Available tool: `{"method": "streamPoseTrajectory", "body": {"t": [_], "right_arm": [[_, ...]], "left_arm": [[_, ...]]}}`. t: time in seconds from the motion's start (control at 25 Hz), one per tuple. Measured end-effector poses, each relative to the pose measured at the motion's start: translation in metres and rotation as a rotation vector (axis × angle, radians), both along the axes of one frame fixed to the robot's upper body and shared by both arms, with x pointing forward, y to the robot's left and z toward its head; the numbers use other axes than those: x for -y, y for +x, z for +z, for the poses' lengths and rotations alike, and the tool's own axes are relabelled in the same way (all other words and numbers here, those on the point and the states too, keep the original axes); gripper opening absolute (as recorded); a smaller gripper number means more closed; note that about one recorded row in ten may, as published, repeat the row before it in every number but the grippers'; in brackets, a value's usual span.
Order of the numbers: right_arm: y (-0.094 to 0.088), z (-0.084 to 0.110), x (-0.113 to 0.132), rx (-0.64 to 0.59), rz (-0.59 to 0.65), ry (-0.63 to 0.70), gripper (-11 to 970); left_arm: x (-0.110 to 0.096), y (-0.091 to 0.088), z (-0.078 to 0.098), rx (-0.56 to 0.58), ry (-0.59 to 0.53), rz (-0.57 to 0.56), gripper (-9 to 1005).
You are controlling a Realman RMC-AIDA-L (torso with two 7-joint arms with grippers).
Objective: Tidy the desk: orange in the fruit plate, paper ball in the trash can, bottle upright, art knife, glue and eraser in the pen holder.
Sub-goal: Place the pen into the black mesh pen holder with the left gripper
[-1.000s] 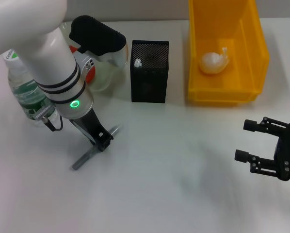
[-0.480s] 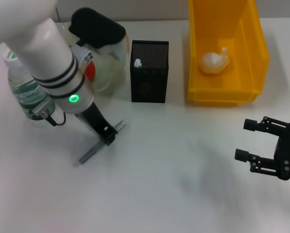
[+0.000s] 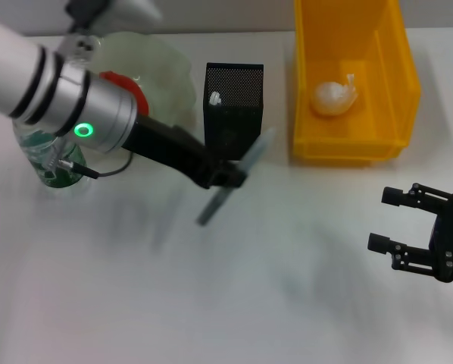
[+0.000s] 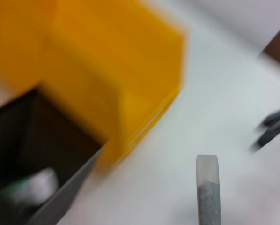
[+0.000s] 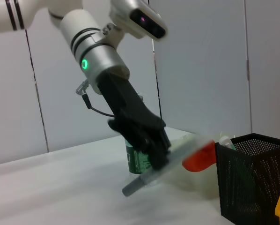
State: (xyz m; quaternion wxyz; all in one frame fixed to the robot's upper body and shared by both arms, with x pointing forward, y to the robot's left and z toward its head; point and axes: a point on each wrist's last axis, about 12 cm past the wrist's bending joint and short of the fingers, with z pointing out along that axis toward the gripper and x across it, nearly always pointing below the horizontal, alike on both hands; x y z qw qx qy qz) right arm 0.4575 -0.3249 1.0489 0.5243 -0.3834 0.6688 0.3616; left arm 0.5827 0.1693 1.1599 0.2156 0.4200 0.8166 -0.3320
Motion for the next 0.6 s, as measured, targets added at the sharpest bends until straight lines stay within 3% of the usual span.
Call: {"method": "streamPoseTrajectory", "body": {"t": [0.08, 0.12, 0.16, 0.2, 0.36, 0.4, 0.6], "right_arm": [[0.0, 0.0, 0.0, -0.002, 0.0, 0.001, 754], [0.0, 0.0, 0.0, -0.003, 0.0, 0.001, 754], [0.0, 0.0, 0.0, -0.003, 0.0, 0.002, 754], [0.0, 0.0, 0.0, -0.003, 0.0, 0.002, 754], [0.0, 0.0, 0.0, -0.009, -0.002, 0.004, 754], [0.0, 0.0, 0.0, -0.009, -0.002, 0.004, 754], [0.0, 0.0, 0.0, -0.012, -0.003, 0.001, 755]], "left_arm": [[-0.006, -0.006, -0.006, 0.037, -0.192, -0.041, 156], [-0.006, -0.006, -0.006, 0.037, -0.192, -0.041, 155], [-0.008, -0.01, -0.012, 0.068, -0.289, -0.064, 155], [-0.008, -0.01, -0.012, 0.068, -0.289, -0.064, 154], [-0.011, -0.019, -0.033, 0.182, -0.499, -0.071, 151], [-0.011, -0.019, -0.033, 0.182, -0.499, -0.071, 150], [-0.018, -0.029, -0.06, 0.33, -0.667, 0.03, 150]]}}
